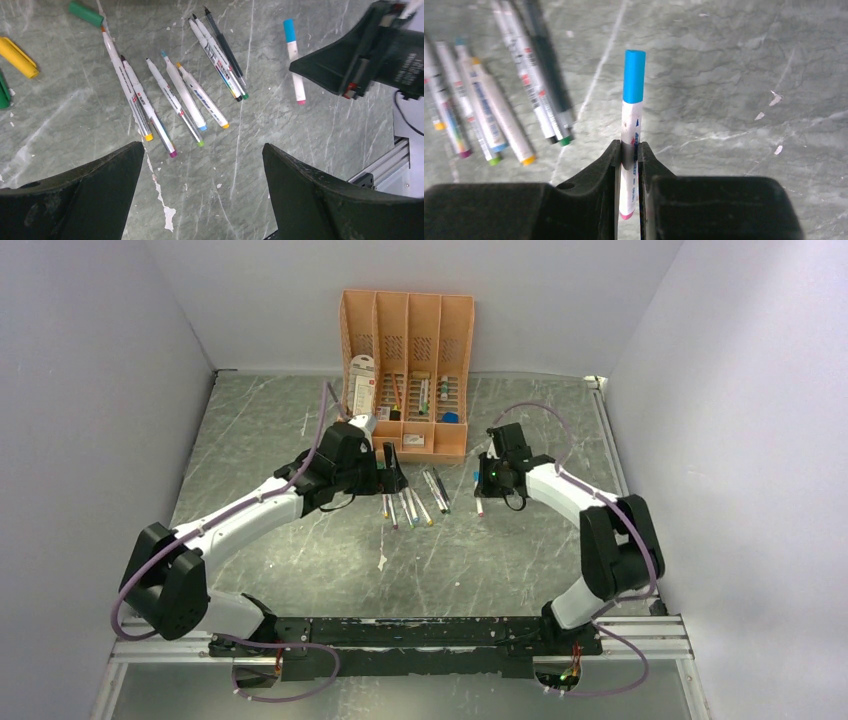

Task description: Open the pen caps

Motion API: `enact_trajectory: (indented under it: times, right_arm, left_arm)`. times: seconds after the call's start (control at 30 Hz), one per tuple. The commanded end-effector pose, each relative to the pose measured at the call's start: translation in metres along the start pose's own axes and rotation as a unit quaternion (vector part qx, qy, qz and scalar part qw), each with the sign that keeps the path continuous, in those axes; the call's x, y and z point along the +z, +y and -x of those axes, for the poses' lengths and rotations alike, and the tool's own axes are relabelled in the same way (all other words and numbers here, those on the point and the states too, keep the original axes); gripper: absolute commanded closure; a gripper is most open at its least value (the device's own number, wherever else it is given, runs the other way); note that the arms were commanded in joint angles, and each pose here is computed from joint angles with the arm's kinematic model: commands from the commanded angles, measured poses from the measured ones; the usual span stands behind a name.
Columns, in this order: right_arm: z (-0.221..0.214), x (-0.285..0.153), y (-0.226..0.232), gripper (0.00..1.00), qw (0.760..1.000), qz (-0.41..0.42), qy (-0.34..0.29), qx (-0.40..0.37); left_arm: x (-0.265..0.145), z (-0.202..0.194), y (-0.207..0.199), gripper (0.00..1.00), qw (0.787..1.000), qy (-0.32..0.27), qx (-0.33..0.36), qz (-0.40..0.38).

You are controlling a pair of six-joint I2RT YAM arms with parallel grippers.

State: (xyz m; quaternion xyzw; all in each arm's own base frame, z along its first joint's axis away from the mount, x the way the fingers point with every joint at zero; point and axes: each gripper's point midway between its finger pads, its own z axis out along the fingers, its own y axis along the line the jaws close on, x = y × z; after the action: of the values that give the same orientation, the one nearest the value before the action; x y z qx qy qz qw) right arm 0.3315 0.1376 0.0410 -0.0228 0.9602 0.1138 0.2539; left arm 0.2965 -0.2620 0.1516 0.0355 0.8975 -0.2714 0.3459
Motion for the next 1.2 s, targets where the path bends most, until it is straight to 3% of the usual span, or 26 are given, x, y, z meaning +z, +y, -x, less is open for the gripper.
enact_trajectory:
  times: [0.0, 0.17, 0.5, 0.83, 1.17]
  right_arm:
    - [0.007, -0.025, 0.022, 1.0, 0.998, 0.059, -0.024, -0.012]
    - [0.009, -0.054, 0.049, 1.0, 0.989, 0.137, -0.051, -0.025]
    - [0.01, -0.12, 0.106, 1.0, 0.939, 0.318, -0.117, -0.058]
    - [0.004, -0.133, 0.127, 1.0, 0.924, 0.356, -0.125, -0.062]
    - [0.007, -0.142, 0.15, 1.0, 0.915, 0.376, -0.126, -0.075]
  left_arm:
    - [0.002, 0.009, -0.02, 0.0, 0.999, -0.007, -0.003, -0.039]
    - [-0.002, 0.012, -0.034, 0.0, 0.997, -0.013, -0.01, -0.074]
    - [-0.012, 0.022, -0.081, 0.0, 0.976, -0.034, -0.054, -0.207]
    - [-0.007, 0.02, -0.102, 0.0, 0.955, -0.025, -0.099, -0.279]
    - [0.001, 0.017, -0.098, 0.0, 0.952, -0.027, -0.125, -0.277]
